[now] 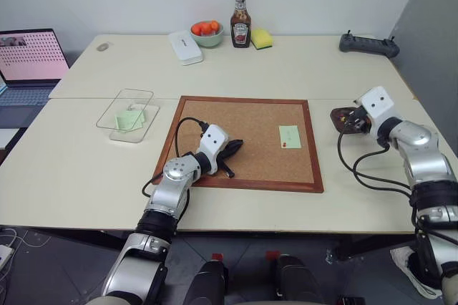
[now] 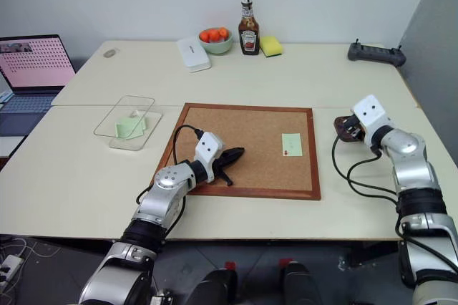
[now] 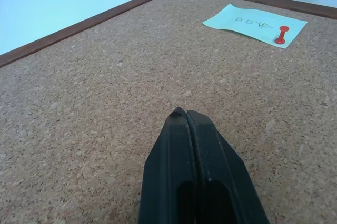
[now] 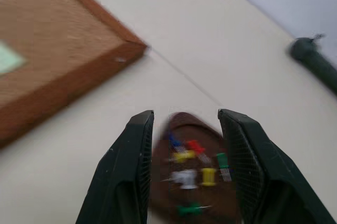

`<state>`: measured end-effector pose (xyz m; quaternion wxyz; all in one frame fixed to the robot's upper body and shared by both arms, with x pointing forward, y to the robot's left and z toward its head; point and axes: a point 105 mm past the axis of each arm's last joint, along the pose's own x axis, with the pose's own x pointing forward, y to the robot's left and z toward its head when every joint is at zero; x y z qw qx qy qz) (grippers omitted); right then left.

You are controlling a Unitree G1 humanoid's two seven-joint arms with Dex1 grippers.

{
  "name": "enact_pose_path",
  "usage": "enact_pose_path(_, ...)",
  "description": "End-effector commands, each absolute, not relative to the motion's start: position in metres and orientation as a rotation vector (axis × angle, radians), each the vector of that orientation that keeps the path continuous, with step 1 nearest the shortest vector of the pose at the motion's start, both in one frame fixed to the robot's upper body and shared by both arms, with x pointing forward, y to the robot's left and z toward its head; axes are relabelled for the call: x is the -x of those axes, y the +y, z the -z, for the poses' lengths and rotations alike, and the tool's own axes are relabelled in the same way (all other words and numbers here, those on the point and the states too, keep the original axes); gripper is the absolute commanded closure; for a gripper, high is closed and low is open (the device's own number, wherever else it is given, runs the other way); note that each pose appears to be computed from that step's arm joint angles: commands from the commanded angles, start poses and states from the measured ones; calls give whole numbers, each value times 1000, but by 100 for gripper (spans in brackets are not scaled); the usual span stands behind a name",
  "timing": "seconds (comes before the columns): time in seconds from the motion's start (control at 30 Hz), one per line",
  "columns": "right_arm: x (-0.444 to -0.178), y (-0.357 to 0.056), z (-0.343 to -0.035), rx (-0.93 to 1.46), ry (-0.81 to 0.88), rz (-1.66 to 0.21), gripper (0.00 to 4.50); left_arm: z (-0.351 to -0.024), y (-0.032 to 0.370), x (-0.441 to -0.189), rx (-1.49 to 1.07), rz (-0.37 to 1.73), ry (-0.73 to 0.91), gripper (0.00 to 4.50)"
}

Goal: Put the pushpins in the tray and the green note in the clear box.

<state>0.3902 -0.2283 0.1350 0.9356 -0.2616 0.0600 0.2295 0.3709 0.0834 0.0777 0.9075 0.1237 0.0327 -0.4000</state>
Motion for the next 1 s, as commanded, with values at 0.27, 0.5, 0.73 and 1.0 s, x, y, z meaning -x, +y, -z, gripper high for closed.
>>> enact_pose_path(0.27,-365,-145,-114,380,88,-696,244,-57,83,-364,-258,845,144,450)
enact_pose_path(0.5,-364,-124,-107,354,106,-751,244,-57,83,-364,-259,844,146,450)
enact_pose_path(0.73,-368,-123,-105,331,109,-731,314,-56,83,-363,-257,841,148,450)
enact_pose_path(1.0,-367,-121,-106,320,101,-744,446,-54,83,-361,-257,844,151,450)
